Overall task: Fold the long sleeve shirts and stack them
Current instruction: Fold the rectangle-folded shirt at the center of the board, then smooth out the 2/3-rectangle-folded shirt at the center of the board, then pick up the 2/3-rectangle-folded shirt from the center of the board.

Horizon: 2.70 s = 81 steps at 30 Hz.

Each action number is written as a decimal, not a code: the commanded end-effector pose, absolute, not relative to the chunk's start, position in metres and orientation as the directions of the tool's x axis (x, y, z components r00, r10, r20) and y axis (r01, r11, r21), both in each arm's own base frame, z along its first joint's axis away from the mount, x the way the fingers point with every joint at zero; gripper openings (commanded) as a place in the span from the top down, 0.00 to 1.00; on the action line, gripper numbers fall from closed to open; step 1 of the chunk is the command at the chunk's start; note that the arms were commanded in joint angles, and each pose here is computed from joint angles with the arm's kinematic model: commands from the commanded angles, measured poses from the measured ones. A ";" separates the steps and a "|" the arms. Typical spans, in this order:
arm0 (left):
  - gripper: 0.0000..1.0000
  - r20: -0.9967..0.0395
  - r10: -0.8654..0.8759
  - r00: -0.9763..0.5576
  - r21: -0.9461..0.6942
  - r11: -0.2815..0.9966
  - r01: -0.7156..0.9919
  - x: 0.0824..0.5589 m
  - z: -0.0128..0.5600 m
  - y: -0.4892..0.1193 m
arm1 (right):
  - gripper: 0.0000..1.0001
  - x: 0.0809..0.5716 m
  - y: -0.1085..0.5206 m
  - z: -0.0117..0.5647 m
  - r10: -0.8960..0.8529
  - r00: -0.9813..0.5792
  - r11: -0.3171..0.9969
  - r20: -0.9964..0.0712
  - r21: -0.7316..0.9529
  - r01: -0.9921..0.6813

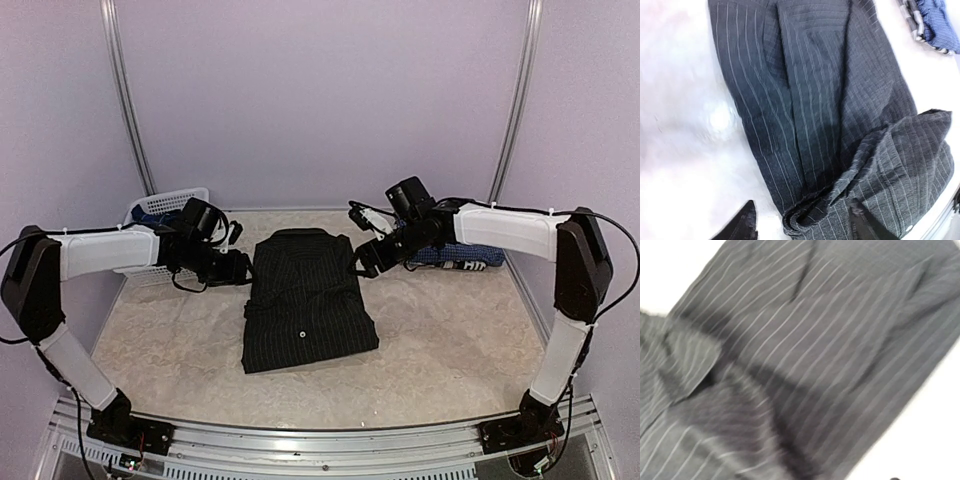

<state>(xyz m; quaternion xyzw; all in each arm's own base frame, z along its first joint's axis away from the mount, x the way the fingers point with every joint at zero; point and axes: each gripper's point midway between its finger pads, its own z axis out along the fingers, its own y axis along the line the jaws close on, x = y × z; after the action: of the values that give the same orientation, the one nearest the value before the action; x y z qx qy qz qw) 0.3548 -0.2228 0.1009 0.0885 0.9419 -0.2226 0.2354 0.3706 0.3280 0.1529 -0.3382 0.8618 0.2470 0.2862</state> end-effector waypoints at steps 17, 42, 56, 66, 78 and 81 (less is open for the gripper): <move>0.28 -0.587 0.041 -0.809 -0.511 0.755 0.410 0.308 0.094 -0.296 | 0.30 0.331 0.372 0.056 -0.529 -0.668 0.605 -0.523 0.320 -0.730; 0.11 -0.727 0.096 -0.680 -0.227 0.901 0.369 0.311 0.100 -0.286 | 0.07 0.319 0.326 0.116 -0.543 -0.508 0.625 -0.669 0.082 -0.776; 0.13 -0.712 0.124 -0.691 -0.314 0.824 0.472 0.237 0.107 -0.281 | 0.14 0.228 0.339 0.099 -0.644 -0.250 0.440 -0.723 -0.083 -0.894; 0.17 -0.676 0.159 -0.720 -0.256 0.865 0.431 0.217 0.071 -0.262 | 0.22 0.222 0.333 0.063 -0.730 -0.207 0.407 -0.651 -0.171 -0.897; 0.15 -0.686 0.283 -0.670 -0.213 0.803 0.557 0.191 0.058 -0.282 | 0.43 0.220 0.334 0.026 -0.780 -0.235 0.402 -0.580 -0.176 -0.899; 0.15 -0.682 0.275 -0.678 -0.223 0.804 0.551 0.190 0.059 -0.282 | 0.57 0.216 0.336 0.018 -0.790 -0.252 0.398 -0.560 -0.155 -0.904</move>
<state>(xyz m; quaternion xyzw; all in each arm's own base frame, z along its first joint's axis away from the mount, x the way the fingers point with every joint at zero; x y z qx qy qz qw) 0.1903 -0.2803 0.0591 0.2289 0.8941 -0.2070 0.3244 0.2200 0.3277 0.0246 -0.5359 0.7838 0.0940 0.2994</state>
